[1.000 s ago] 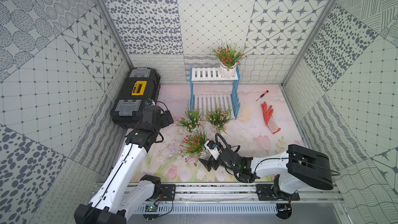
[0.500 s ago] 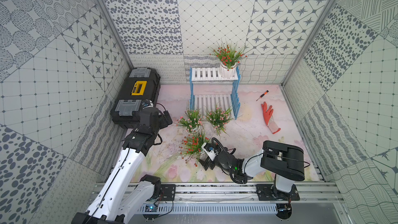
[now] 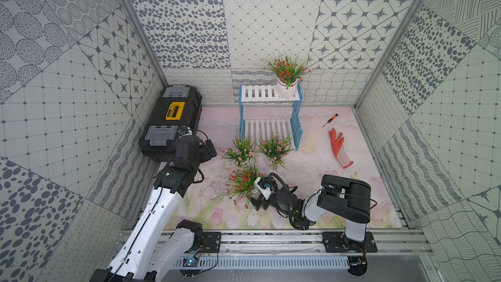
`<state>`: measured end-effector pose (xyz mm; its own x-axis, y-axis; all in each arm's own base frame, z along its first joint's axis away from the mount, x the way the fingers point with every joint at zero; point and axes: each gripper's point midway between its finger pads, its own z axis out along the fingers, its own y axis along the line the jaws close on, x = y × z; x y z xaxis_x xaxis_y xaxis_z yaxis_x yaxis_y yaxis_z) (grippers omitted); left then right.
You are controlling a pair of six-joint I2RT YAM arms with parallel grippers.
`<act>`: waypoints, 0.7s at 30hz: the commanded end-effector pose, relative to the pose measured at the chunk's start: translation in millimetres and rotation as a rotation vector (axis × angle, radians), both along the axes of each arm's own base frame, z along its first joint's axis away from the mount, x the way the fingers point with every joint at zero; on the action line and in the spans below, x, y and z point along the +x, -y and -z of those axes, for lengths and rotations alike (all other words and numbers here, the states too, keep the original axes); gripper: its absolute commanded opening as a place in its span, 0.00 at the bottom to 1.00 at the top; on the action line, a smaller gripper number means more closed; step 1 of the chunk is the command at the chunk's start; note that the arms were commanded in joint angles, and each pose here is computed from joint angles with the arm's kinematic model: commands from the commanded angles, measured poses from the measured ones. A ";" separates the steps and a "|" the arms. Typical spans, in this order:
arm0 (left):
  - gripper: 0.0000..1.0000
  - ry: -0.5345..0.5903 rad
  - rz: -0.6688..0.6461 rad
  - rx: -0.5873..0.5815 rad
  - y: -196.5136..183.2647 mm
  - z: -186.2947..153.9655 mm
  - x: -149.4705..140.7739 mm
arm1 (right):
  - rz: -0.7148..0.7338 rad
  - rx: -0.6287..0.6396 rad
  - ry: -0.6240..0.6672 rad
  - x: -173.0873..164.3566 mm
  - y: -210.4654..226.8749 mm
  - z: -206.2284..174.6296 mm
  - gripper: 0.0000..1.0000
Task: Place the baby's breath potted plants on the rack by color
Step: Pick up the baby's breath potted plant from the center of the board.
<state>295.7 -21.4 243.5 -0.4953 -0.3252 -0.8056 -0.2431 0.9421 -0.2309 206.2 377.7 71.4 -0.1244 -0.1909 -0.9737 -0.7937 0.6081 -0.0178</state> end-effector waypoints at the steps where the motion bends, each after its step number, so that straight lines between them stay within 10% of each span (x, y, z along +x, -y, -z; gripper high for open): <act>1: 0.99 -0.004 -0.011 0.009 -3.3 -3.8 -4.5 | 0.018 0.126 0.008 11.9 4.7 -22.4 0.98; 21: 0.99 0.003 -0.024 0.001 -5.7 -12.7 -9.3 | -0.019 0.157 -0.048 22.1 -9.1 -7.2 0.98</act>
<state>289.5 -19.4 249.9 -0.4973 -0.3274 -0.8034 -0.2485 0.9410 -0.2296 225.0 381.1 65.1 -0.1870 -0.1021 -0.9770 -0.7990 0.5944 0.0908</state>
